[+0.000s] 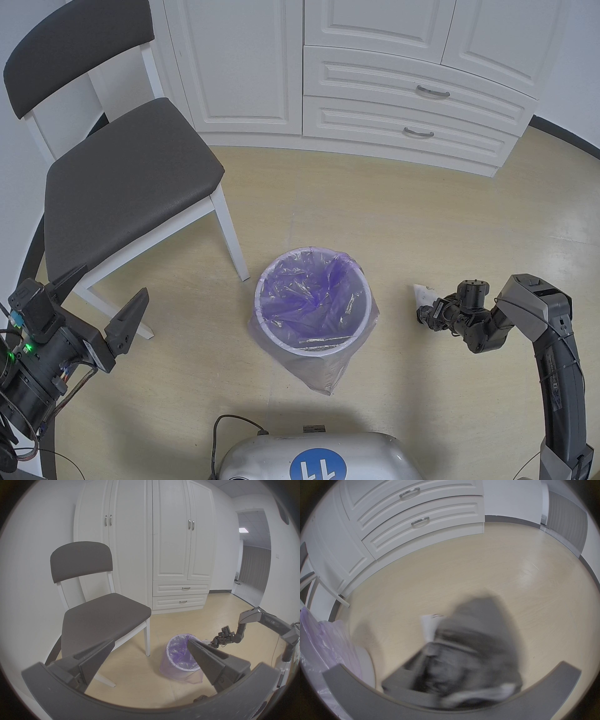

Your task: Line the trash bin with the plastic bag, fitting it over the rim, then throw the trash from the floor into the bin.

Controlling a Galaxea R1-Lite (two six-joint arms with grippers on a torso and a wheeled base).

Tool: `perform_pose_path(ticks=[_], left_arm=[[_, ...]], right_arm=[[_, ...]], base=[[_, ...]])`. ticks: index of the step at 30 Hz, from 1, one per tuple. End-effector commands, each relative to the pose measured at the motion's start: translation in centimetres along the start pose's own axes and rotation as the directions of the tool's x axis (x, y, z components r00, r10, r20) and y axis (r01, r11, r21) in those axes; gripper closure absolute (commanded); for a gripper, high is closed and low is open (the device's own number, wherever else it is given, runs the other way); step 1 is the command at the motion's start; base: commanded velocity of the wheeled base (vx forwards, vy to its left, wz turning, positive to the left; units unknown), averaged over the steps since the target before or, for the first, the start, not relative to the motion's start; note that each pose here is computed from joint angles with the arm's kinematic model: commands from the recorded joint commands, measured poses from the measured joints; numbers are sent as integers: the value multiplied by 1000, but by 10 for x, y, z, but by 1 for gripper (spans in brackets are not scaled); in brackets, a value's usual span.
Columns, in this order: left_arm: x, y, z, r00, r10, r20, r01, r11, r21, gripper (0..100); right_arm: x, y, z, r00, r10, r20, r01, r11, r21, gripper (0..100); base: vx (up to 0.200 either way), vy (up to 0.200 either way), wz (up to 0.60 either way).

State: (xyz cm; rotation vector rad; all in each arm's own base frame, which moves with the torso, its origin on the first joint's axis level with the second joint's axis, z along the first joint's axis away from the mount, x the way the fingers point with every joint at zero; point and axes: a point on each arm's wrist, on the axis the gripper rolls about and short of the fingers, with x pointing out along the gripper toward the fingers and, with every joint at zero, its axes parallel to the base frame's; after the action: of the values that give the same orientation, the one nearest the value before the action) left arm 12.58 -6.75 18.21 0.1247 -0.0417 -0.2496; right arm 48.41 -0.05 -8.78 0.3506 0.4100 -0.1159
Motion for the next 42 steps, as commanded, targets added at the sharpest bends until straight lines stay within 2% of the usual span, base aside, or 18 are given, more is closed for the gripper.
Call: perform_pose_path(ticks=[1,12,19,21,23,27,29,31,32,33,34,35,36,37,38,39,41,42], left_arm=[[0,0,0,1000,0,1,0,1000,0,0],[0,-1,0,1000,-3,-2,3,1000,1,0],[-1,-2,-2,1000,-13,-5,13,1000,2,0],[-1,-2,-2,1000,-13,-5,13,1000,2,0],[-1,-2,-1,1000,-13,-4,13,1000,2,0],[-1,-2,-2,1000,-14,-5,14,1000,2,0],[-1,-2,-2,1000,-14,-5,14,1000,3,0],[-1,-2,-2,1000,-15,-8,15,1000,12,0],[-1,-2,-2,1000,-15,-8,15,1000,14,0],[-1,-2,-2,1000,-15,-8,15,1000,15,0],[-1,-2,-2,1000,-15,-8,15,1000,15,0],[-1,-2,-2,1000,-16,-7,16,1000,17,0],[-1,-2,-2,1000,-16,-7,16,1000,17,0],[-1,-2,-2,1000,-16,-7,16,1000,17,0],[-2,-2,-2,1000,-16,-6,16,1000,16,0],[-2,-2,-2,1000,-16,-6,16,1000,16,0],[-2,-2,-2,1000,-16,-6,16,1000,16,0],[-1,-2,-2,1000,-16,-5,16,1000,16,0]], right_arm=[[0,0,-1,1000,-1,-3,1,1000,-2,100],[-10,5,-5,999,1,-33,-3,998,-62,100],[-27,12,-1,998,45,44,-35,980,-193,100],[-38,14,5,997,49,56,-29,948,-317,100],[-40,15,7,997,51,60,-28,941,-336,100],[-66,21,26,978,111,178,-34,921,-389,100],[-76,22,30,972,127,199,-32,905,-424,100],[-95,24,36,959,177,219,-42,860,-509,100],[-100,23,37,956,190,222,-45,847,-530,100],[-111,24,40,946,219,239,-44,817,-575,100],[-115,24,40,943,227,245,-40,804,-593,100],[-123,23,41,936,238,261,-23,778,-628,100],[-126,22,39,940,234,250,-17,761,-648,100],[-126,22,39,940,234,250,-17,761,-648,100],[-138,21,41,945,220,242,16,707,-707,100],[-143,22,44,944,217,247,33,686,-727,100],[-158,23,51,944,206,258,64,653,-754,100],[-163,24,53,943,207,259,67,648,-759,100]], base=[[0,0,0],[0,0,0],[0,0,0],[0,0,0],[0,0,0],[0,0,0],[0,0,0],[0,0,0],[0,0,0],[0,0,0],[0,0,0],[0,0,0],[0,0,0],[0,0,0],[0,0,0],[0,0,0],[0,0,0],[0,0,0]])
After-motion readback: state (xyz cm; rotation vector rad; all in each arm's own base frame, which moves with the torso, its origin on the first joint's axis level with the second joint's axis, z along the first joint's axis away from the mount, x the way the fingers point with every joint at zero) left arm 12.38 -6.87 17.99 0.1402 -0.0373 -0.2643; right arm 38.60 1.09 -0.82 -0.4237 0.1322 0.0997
